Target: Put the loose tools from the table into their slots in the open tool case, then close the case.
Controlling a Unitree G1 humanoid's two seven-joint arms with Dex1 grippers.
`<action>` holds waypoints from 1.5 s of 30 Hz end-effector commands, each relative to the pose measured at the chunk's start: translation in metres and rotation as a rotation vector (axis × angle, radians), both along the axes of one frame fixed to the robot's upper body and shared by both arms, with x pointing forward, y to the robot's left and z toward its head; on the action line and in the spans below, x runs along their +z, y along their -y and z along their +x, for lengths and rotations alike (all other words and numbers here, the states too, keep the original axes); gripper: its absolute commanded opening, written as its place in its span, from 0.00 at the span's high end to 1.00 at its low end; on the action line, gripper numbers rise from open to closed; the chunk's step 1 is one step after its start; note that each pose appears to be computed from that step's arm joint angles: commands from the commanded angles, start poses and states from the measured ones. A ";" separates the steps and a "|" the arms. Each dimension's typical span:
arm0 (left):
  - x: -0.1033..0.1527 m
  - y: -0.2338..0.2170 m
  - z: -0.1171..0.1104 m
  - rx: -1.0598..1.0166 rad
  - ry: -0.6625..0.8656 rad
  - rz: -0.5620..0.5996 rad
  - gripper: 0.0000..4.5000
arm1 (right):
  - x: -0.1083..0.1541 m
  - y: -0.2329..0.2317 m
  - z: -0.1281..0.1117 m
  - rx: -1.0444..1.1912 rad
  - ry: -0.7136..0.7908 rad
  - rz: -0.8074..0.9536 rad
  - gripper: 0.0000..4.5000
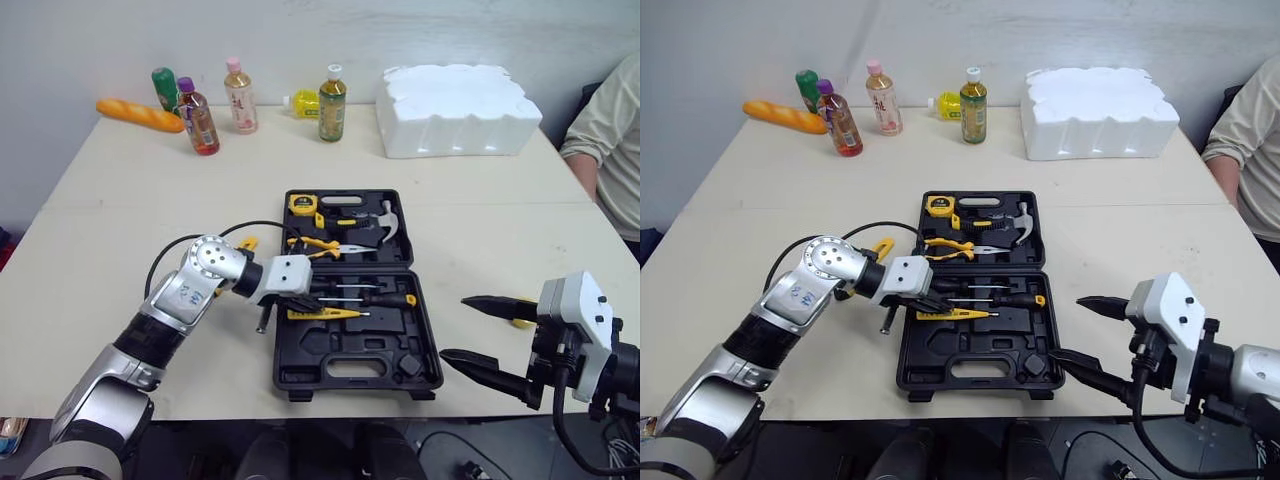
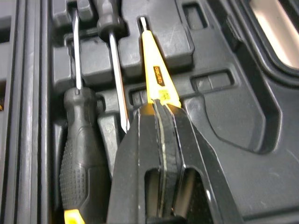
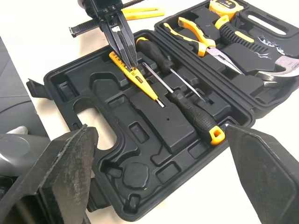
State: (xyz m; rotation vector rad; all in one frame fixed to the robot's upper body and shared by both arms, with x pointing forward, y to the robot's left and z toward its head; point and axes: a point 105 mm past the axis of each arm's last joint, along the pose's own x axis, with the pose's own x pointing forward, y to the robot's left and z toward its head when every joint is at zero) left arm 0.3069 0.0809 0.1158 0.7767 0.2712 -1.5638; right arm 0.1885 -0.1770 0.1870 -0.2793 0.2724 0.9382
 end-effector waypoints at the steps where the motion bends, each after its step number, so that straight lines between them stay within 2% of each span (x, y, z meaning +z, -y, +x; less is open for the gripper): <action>1: -0.038 -0.020 -0.011 0.040 -0.127 0.147 0.99 | 0.003 0.000 0.000 -0.003 0.029 0.004 0.00; 13: -0.042 -0.023 -0.012 0.053 -0.120 0.172 0.99 | 0.002 -0.001 0.001 -0.004 0.029 0.012 0.00; 21: -0.036 -0.021 -0.002 0.160 -0.155 0.070 0.99 | 0.003 0.001 0.001 -0.013 0.030 0.011 0.00; 27: -0.059 -0.028 -0.010 0.156 -0.149 0.136 0.99 | 0.005 0.001 0.006 0.004 0.033 0.010 0.00; 33: -0.079 -0.037 -0.014 0.166 -0.201 0.139 0.99 | 0.004 -0.002 0.009 0.030 0.030 0.005 0.00; 37: -0.087 -0.042 -0.006 0.195 -0.177 0.170 0.99 | 0.005 -0.003 0.010 0.038 0.033 0.001 0.00; 41: -0.079 -0.035 -0.003 0.191 -0.185 0.130 0.99 | 0.004 -0.004 0.011 0.041 0.035 -0.001 0.00; 43: -0.059 -0.026 -0.001 0.180 -0.200 0.027 0.99 | 0.005 -0.003 0.013 0.033 0.047 -0.001 0.00; 45: -0.027 -0.017 -0.005 0.139 -0.227 -0.139 0.99 | 0.008 0.000 0.015 0.013 0.074 0.003 0.00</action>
